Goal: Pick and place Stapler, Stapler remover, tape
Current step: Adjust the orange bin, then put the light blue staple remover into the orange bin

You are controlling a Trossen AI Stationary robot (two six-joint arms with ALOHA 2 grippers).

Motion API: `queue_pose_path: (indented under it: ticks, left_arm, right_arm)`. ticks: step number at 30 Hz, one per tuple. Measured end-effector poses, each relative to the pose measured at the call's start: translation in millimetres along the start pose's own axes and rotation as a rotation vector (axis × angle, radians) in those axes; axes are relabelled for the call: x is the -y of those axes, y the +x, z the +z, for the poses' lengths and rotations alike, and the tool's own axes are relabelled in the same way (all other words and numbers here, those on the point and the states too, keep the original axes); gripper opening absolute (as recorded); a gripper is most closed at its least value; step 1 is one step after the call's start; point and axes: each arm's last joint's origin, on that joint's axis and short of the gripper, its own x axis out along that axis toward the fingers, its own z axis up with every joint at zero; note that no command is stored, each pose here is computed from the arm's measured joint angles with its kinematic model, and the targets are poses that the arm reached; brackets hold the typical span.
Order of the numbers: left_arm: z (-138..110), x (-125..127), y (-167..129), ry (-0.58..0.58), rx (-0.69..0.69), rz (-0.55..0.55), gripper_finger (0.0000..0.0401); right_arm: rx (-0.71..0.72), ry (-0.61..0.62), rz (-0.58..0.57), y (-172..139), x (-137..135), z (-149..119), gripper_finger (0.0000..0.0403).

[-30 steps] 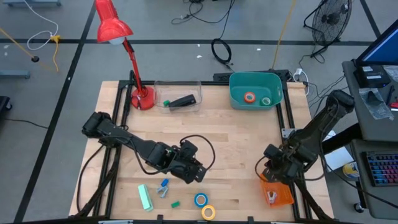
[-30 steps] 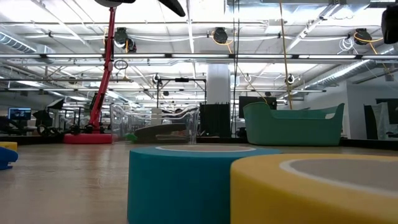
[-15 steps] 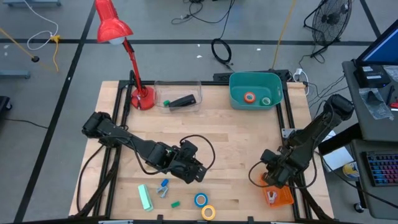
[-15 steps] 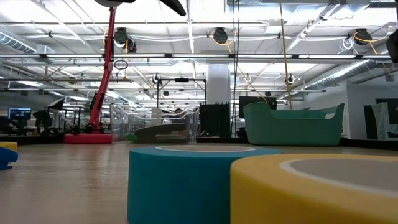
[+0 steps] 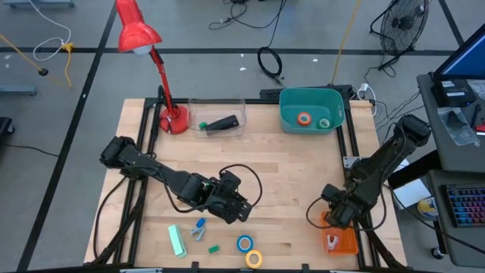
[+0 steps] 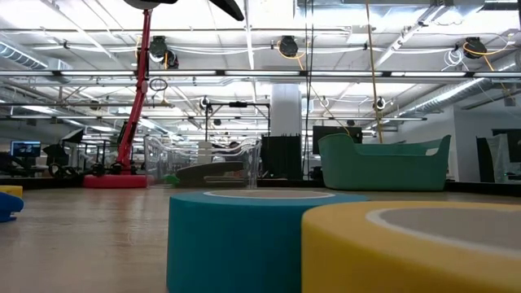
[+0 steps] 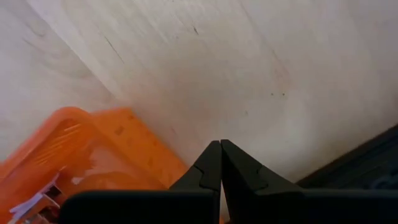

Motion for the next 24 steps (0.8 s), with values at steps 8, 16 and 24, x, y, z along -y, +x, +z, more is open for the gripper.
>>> queue_pose_path:
  ticks: [8,16,24]
  left_arm:
    - [2.7,-0.9,1.2,0.004,0.008,0.005,0.0186]
    - [15.0,-8.9,6.9,0.027,0.003,0.054,0.0186]
    - [9.3,-38.4,4.0,0.217,-0.383,0.233,0.0186]
  right_arm:
    - [0.01,0.034,-0.019,-8.7,5.1,-3.9,0.0]
    - [0.228,0.032,0.154,-33.6,3.0,8.5,0.0]
    - [0.453,-0.019,0.504,-66.2,-8.1,26.2,0.0]
